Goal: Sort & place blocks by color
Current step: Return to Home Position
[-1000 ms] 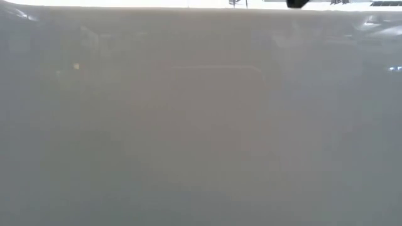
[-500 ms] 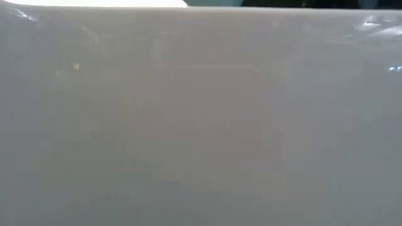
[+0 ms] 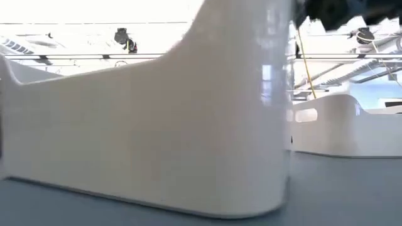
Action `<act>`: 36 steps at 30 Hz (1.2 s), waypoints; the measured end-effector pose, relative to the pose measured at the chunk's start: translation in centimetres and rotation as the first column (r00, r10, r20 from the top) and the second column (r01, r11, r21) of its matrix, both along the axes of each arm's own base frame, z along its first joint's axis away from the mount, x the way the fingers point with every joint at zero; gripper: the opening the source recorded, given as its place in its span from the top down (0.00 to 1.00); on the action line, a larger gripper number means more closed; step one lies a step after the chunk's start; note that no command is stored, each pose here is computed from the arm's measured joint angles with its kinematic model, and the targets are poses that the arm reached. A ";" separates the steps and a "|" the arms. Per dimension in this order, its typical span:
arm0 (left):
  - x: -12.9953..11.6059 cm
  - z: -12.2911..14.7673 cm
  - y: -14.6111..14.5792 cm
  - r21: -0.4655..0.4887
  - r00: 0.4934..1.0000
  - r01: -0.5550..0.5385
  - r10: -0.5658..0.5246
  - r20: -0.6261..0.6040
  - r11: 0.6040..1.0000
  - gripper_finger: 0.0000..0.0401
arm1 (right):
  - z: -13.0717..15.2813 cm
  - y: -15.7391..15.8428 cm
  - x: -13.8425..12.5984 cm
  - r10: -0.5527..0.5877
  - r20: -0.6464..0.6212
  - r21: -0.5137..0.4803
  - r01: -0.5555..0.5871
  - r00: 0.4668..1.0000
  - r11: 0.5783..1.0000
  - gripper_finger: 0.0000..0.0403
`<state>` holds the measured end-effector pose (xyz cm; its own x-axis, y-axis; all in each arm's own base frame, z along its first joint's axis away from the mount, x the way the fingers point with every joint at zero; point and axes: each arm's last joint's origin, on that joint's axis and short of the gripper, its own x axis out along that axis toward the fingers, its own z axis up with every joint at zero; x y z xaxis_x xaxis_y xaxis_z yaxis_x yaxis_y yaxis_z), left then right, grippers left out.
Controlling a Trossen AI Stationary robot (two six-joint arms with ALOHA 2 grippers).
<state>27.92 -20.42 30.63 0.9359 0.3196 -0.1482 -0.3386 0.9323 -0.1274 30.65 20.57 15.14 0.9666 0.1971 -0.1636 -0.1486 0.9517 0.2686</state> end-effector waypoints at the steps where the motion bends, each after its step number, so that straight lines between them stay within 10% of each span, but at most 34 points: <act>1: 0.0 0.0 0.0 0.003 1.000 0.001 -0.001 -0.001 1.000 0.41 | 0.6 -0.1 -0.2 0.002 -0.007 -0.018 -0.002 1.000 1.000 0.22; 18: -2.6 3.3 2.3 0.056 1.000 0.010 -0.009 -0.019 0.998 0.41 | 11.1 -4.3 -6.7 0.029 -0.090 -0.200 -0.047 0.996 0.979 0.20; 36: -12.8 4.8 10.7 -0.032 0.945 -0.113 0.097 -0.313 0.993 0.41 | 3.6 -12.0 -15.9 -0.225 0.085 -0.145 0.235 0.971 0.961 0.19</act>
